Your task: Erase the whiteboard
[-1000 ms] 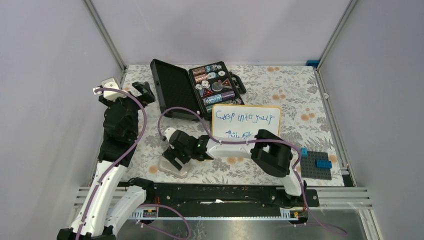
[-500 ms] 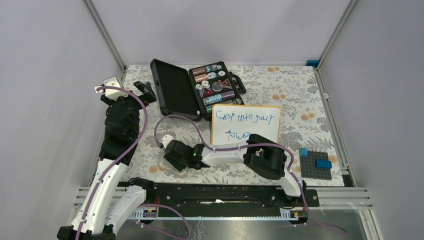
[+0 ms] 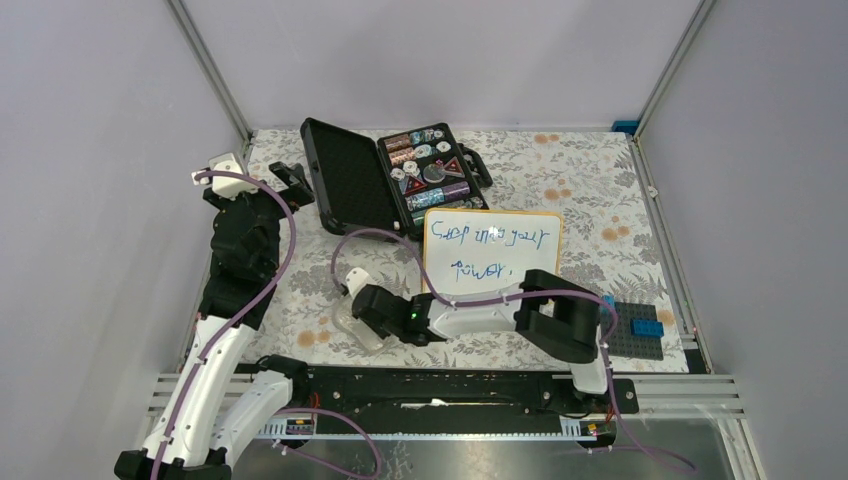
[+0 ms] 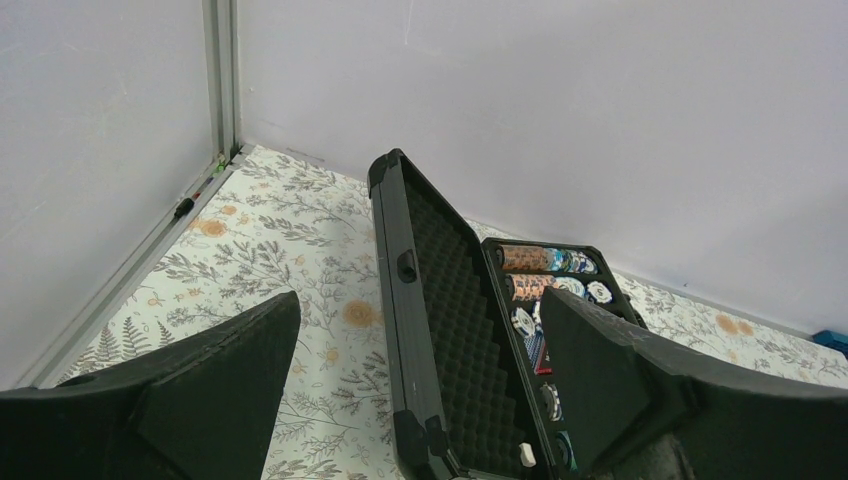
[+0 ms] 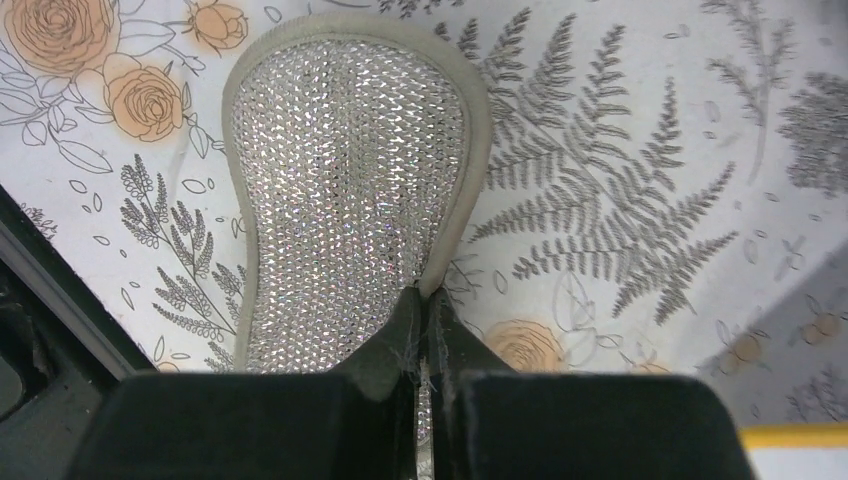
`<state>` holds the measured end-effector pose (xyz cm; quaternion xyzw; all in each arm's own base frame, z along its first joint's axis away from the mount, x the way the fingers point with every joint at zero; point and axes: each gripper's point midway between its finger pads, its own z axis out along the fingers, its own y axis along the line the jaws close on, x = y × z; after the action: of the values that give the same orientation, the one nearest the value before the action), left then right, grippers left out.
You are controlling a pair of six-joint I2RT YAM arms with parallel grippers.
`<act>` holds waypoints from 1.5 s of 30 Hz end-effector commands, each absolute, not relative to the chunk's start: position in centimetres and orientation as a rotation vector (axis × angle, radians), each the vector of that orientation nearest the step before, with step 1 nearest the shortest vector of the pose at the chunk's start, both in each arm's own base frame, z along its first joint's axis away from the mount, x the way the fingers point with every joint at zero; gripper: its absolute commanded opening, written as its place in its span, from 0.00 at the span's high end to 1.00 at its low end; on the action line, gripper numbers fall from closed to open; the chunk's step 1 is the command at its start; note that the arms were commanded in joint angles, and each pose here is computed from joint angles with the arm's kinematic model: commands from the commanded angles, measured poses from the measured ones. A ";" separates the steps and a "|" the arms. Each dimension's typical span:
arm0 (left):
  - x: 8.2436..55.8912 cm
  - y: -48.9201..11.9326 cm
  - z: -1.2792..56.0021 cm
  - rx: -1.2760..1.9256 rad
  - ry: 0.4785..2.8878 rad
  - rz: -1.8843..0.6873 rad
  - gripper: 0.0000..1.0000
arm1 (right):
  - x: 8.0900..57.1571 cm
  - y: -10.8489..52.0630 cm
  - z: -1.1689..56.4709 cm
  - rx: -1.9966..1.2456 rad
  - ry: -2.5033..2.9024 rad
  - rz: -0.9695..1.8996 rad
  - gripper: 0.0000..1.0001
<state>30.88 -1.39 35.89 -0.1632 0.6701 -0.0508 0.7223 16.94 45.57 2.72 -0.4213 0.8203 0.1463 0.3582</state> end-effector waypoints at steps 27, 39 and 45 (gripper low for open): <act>34.0 -22.1 26.7 0.273 1.905 -0.907 0.01 | 27.2 14.9 16.7 -0.040 1.884 0.005 1.00; 36.3 -27.6 22.6 0.209 2.078 -1.246 0.08 | 26.8 9.1 17.4 0.081 1.860 -0.159 0.98; 37.3 -28.9 21.3 0.214 2.105 -1.318 0.23 | 27.6 9.3 17.0 0.076 1.880 -0.157 0.99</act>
<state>36.50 -27.34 18.54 0.0594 0.8331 -0.4560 0.3073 27.04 9.64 16.77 0.0206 0.8102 -0.0592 0.5827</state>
